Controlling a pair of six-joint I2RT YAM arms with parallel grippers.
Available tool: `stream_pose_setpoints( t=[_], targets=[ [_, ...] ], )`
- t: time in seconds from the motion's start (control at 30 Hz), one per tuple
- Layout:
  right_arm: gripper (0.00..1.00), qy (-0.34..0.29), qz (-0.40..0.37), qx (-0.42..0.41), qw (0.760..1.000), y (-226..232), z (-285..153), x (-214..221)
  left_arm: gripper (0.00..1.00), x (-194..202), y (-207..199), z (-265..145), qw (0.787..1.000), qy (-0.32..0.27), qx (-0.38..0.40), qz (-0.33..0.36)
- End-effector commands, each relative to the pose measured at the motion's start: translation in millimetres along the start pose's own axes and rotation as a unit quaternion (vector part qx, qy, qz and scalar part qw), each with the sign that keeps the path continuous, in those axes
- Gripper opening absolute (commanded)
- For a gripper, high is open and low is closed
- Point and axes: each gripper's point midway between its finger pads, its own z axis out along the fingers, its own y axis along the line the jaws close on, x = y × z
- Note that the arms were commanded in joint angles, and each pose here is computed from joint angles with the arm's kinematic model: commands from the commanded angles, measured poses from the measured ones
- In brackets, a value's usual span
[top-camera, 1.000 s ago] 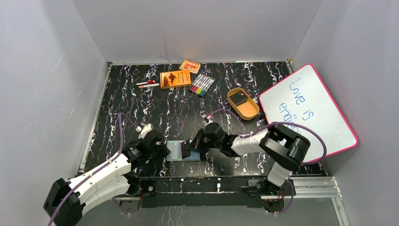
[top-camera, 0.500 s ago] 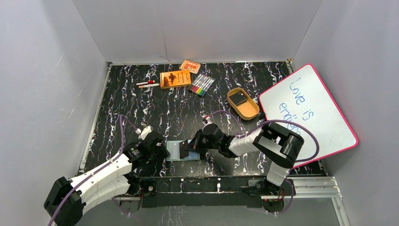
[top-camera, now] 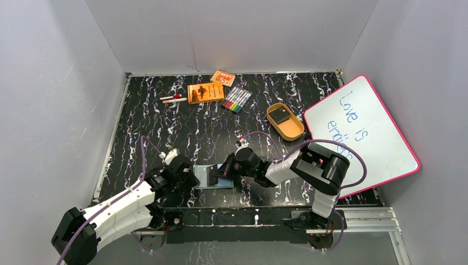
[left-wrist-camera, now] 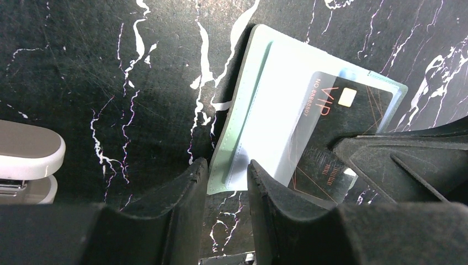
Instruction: Put the credit cards into the card holder
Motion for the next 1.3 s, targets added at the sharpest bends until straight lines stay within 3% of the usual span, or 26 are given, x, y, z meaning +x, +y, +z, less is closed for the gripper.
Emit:
stream_pose_setpoints(
  t=[0.0, 0.4, 0.83, 1.27],
  targets=[
    [0.00, -0.008, -0.002, -0.014, 1.000, 9, 6, -1, 0.31, 4, 3, 1, 1.000, 0.005, 0.000, -0.006],
    [0.00, 0.009, 0.001, -0.020, 1.000, 11, 13, 10, 0.29, 5, -4, 2, 1.000, 0.011, 0.017, -0.005],
    [0.00, -0.039, 0.022, 0.012, 0.999, -2, 9, -5, 0.26, 6, 1, 1, 1.000, 0.009, 0.012, -0.009],
    [0.00, -0.021, 0.016, 0.030, 0.999, -11, 11, 2, 0.27, 5, 3, 0, 1.000, 0.006, 0.010, -0.010]
  ],
)
